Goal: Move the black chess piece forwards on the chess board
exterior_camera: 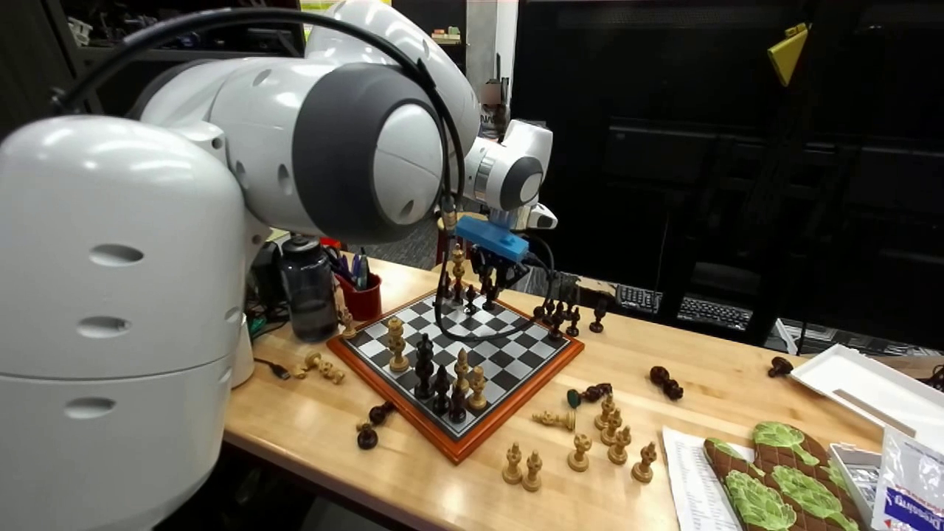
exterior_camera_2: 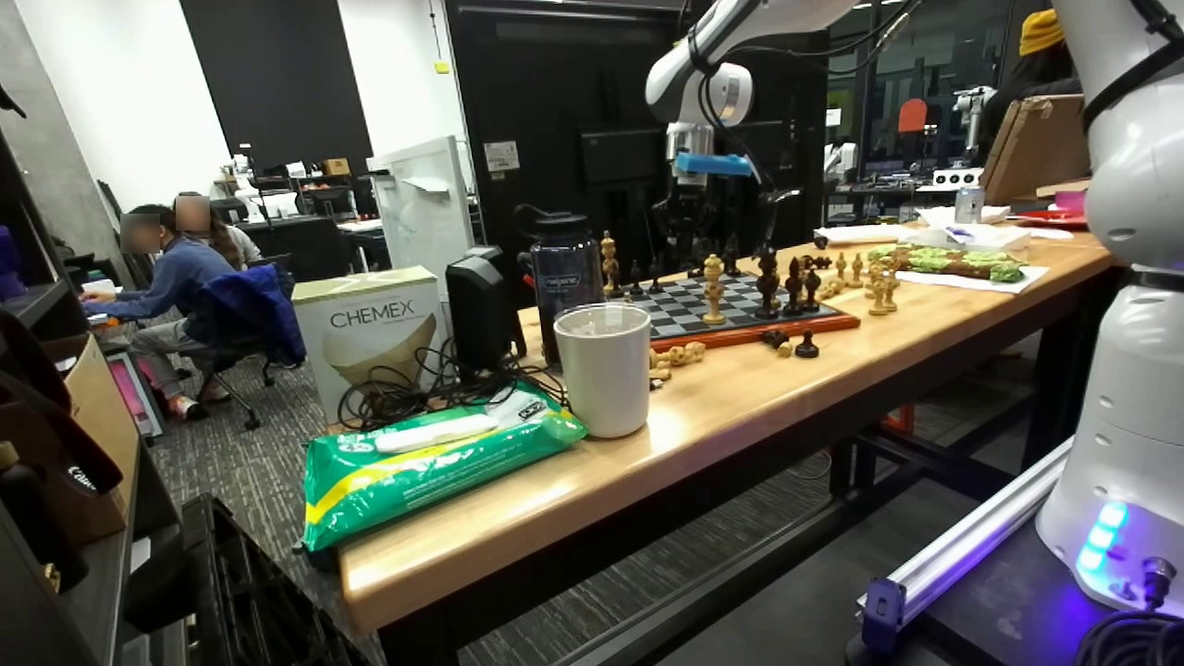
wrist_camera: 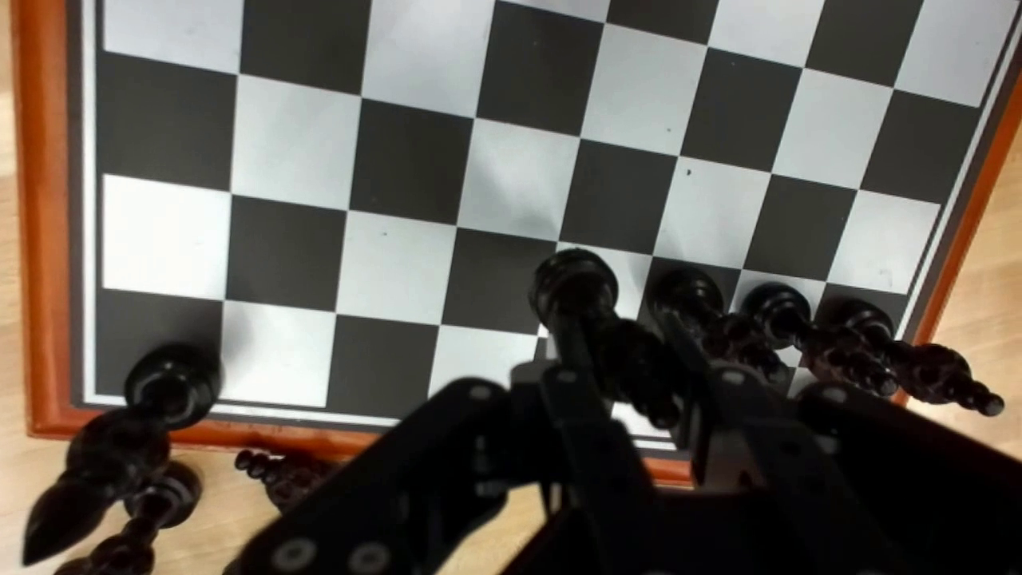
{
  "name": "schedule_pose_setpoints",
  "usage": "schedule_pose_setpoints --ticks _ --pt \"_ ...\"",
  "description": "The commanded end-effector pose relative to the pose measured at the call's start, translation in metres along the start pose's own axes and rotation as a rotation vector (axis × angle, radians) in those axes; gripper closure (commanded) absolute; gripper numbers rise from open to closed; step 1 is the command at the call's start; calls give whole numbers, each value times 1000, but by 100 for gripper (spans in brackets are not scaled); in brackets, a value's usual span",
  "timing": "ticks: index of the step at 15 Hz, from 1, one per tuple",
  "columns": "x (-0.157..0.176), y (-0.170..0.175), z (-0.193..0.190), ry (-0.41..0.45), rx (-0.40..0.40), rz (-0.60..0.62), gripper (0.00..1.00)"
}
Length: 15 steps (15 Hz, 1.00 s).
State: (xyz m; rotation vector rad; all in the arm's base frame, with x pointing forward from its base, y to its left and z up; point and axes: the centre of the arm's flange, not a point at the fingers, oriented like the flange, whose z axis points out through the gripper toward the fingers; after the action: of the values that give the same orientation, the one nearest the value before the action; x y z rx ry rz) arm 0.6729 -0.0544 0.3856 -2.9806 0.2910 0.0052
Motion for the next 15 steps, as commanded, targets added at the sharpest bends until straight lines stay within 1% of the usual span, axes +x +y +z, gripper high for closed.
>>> schedule_pose_setpoints --ticks 1,3,11,15 --pt "2 3 2 6 21 -9 94" --pt "2 5 5 5 13 -6 94" --pt "4 16 15 -6 19 4 94" --pt "7 19 20 5 26 1 94"
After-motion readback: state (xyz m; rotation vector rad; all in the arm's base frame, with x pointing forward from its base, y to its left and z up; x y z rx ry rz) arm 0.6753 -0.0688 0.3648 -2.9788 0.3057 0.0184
